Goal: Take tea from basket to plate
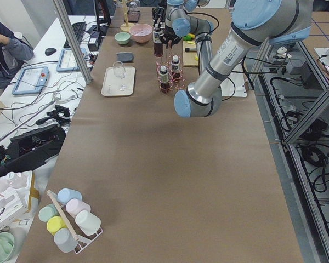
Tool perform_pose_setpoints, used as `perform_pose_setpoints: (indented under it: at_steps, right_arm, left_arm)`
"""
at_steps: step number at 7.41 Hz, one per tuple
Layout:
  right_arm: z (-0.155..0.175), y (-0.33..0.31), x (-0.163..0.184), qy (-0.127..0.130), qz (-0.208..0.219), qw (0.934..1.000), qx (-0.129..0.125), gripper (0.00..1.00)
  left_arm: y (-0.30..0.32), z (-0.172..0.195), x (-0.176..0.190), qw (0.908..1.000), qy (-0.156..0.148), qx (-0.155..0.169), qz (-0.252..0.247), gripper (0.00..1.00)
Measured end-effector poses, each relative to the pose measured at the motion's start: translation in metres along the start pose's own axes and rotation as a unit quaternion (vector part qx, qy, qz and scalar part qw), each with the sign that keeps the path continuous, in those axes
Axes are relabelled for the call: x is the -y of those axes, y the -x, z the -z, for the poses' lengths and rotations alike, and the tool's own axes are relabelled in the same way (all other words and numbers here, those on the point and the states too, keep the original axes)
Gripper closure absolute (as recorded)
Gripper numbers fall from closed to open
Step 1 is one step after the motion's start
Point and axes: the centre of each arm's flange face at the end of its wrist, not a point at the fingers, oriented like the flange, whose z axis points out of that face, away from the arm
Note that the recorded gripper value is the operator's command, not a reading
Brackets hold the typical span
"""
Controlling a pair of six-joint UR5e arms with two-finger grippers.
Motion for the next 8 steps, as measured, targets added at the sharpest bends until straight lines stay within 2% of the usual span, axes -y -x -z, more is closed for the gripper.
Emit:
perform_pose_setpoints:
  at_steps: [4, 5, 8]
  right_arm:
    - [0.055, -0.052, 0.022, -0.004, -0.017, 0.9998, -0.008, 1.0]
    - [0.062, -0.067, 0.021, -0.002, -0.024, 0.9995, -0.019, 1.0]
    - [0.045, -0.131, 0.007, 0.006, -0.047, 0.9972, -0.058, 1.0]
  left_arm:
    - [0.0, 0.0, 0.0, 1.0, 0.0, -0.001, 0.0, 1.0]
    - [0.0, -0.001, -0.001, 1.0, 0.001, -0.001, 0.0, 1.0]
    - [0.0, -0.002, -0.002, 1.0, 0.002, -0.002, 0.001, 1.0]
